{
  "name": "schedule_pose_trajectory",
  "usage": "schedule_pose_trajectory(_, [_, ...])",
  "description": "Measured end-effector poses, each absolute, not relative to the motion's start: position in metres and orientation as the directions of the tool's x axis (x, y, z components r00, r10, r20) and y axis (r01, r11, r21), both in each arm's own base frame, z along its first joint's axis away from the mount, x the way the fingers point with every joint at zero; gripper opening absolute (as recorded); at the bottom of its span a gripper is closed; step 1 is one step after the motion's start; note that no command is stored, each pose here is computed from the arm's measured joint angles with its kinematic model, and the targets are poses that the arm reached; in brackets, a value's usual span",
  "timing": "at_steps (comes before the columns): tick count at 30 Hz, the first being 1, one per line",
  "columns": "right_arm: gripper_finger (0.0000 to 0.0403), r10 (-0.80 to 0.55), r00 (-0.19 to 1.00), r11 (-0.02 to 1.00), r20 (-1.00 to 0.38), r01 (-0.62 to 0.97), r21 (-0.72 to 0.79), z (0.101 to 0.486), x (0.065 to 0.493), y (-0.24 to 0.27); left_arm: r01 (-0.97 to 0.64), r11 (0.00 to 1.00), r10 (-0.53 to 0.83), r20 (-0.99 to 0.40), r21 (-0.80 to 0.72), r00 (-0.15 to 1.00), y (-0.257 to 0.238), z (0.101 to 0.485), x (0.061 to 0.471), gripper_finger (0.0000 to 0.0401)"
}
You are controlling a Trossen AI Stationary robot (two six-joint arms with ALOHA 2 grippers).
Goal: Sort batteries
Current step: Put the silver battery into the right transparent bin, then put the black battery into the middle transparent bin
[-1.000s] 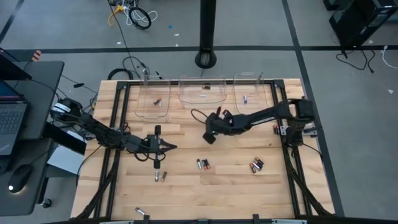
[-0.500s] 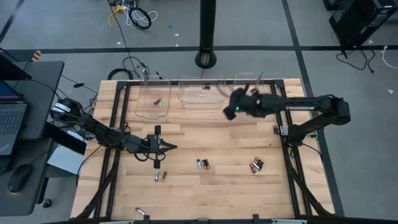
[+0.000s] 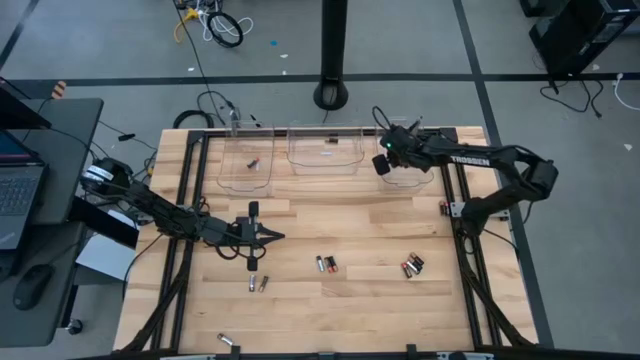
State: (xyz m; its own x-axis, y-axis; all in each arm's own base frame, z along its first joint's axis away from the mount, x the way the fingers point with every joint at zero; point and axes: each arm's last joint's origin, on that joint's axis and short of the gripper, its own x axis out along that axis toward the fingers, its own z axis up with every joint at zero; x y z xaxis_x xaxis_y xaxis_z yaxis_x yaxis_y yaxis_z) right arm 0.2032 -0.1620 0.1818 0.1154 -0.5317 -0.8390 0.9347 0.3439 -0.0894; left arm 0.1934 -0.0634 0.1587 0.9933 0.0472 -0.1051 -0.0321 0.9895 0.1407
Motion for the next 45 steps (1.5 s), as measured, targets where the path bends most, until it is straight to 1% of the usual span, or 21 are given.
schedule_pose_trajectory(5, [0.0057, -0.503, 0.109, 0.308, -0.857, 0.949, -0.060, 0.164, 0.198, -0.176, -0.032, 0.990, 0.047, -0.105, 0.141, 0.993, -0.063, 0.159, 0.193, 0.0010])
schedule_pose_trajectory(11, [0.0057, -0.482, 0.116, 0.290, -0.868, 0.957, -0.033, 0.154, 0.195, -0.187, -0.032, 0.990, 0.047, -0.106, 0.141, 0.993, -0.063, 0.159, 0.193, 0.0010])
schedule_pose_trajectory(17, [0.0083, -0.464, 0.152, 0.307, -0.872, 0.952, 0.002, 0.153, 0.196, -0.188, -0.032, 0.990, 0.047, -0.105, 0.140, 0.993, -0.063, 0.159, 0.193, 0.0010])
schedule_pose_trajectory(25, [0.0078, -0.464, 0.158, 0.312, -0.872, 0.950, 0.007, 0.159, 0.199, -0.191, -0.032, 0.990, 0.047, -0.106, 0.140, 0.993, -0.063, 0.159, 0.193, 0.0010])
schedule_pose_trajectory(36, [0.0120, -0.452, 0.132, 0.265, -0.883, 0.964, 0.008, 0.162, 0.195, -0.196, -0.032, 0.990, 0.047, -0.106, 0.140, 0.993, -0.063, 0.159, 0.193, 0.0010])
schedule_pose_trajectory(39, [0.0123, -0.449, 0.139, 0.293, -0.883, 0.956, 0.001, 0.164, 0.194, -0.195, -0.032, 0.990, 0.047, -0.106, 0.140, 0.993, -0.063, 0.159, 0.193, 0.0010])
schedule_pose_trajectory(41, [0.0117, -0.443, 0.170, 0.334, -0.880, 0.942, 0.014, 0.169, 0.194, -0.193, -0.032, 0.990, 0.047, -0.106, 0.140, 0.993, -0.063, 0.159, 0.193, 0.0010])
schedule_pose_trajectory(43, [0.0097, -0.436, 0.223, 0.396, -0.872, 0.918, 0.036, 0.179, 0.192, -0.190, -0.032, 0.990, 0.047, -0.106, 0.139, 0.993, -0.063, 0.159, 0.193, 0.0010])
schedule_pose_trajectory(45, [0.0065, -0.435, 0.279, 0.455, -0.856, 0.888, 0.058, 0.193, 0.188, -0.185, -0.032, 0.990, 0.047, -0.106, 0.139, 0.993, -0.063, 0.159, 0.193, 0.0010])
